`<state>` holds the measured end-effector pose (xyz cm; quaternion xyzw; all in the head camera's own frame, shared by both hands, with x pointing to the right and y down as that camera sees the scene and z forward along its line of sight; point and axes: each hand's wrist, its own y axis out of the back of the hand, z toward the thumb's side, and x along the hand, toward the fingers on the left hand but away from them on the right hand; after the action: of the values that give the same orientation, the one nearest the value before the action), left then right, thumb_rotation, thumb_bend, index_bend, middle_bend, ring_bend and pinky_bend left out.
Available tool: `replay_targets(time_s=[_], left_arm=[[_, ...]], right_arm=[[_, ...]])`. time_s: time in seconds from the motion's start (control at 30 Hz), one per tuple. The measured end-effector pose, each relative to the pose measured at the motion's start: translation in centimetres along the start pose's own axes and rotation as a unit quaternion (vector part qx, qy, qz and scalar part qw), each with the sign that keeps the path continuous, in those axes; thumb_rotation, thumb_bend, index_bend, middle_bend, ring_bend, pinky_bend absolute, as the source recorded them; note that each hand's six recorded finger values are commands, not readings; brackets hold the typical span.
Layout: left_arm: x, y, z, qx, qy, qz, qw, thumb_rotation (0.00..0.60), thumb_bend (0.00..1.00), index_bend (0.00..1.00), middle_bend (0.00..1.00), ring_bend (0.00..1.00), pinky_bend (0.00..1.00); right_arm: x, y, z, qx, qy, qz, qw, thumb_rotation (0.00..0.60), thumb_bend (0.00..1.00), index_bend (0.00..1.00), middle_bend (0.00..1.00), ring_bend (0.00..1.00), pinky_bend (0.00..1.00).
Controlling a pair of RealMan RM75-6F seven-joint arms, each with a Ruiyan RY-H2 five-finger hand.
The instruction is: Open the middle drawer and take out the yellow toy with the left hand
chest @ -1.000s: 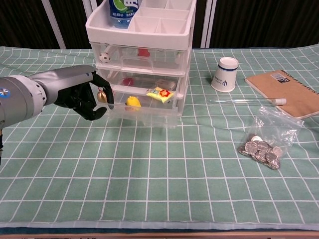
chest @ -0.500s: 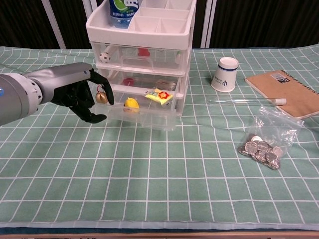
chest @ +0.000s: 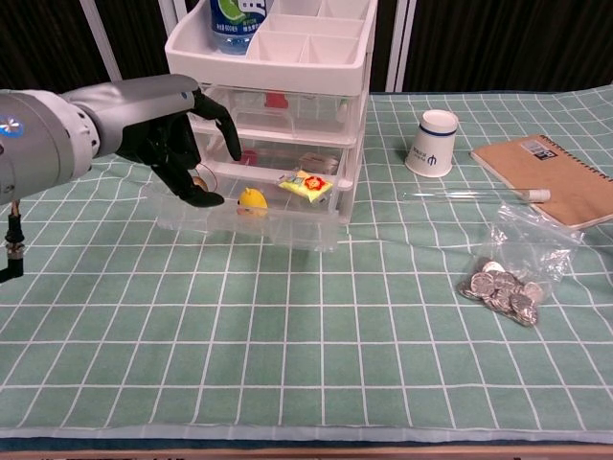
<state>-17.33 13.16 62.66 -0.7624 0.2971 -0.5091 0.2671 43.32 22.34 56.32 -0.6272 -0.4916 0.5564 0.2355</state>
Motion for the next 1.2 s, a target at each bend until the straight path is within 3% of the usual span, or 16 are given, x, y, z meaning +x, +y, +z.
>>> replay_targets(time_s=[0.27, 0.5, 0.8, 1.2], left_arm=[[1.7, 2.1, 0.9, 0.069, 0.04, 0.023, 0.9965, 0.6, 0.26, 0.42, 1.0, 1.0, 1.0], [3.4, 2.0, 1.5, 0.124, 0.075, -0.006, 0.9895, 0.6, 0.26, 0.42, 1.0, 1.0, 1.0], [5.5, 0.9, 2.1, 0.147, 0.109, -0.048, 0.982, 0.6, 0.21, 0.42, 1.0, 1.0, 1.0], [6.0, 0.0, 3.0, 0.146, 0.103, -0.071, 0.9813, 0.6, 0.18, 0.4, 1.0, 1.0, 1.0]], right_arm=[[0.0, 0.0, 0.0, -0.001, -0.001, 0.0, 1.0, 0.6, 0.06, 0.0, 0.0, 0.0, 0.22], [0.0, 0.0, 0.0, -0.002, -0.001, 0.001, 1.0, 0.6, 0.06, 0.0, 0.0, 0.0, 0.22], [-0.1, 0.0, -0.1, -0.004, -0.003, 0.002, 1.0, 0.6, 0.06, 0.0, 0.0, 0.0, 0.22], [-0.1, 0.0, -0.1, -0.005, -0.004, 0.002, 1.0, 0.6, 0.07, 0.0, 0.0, 0.0, 0.22]])
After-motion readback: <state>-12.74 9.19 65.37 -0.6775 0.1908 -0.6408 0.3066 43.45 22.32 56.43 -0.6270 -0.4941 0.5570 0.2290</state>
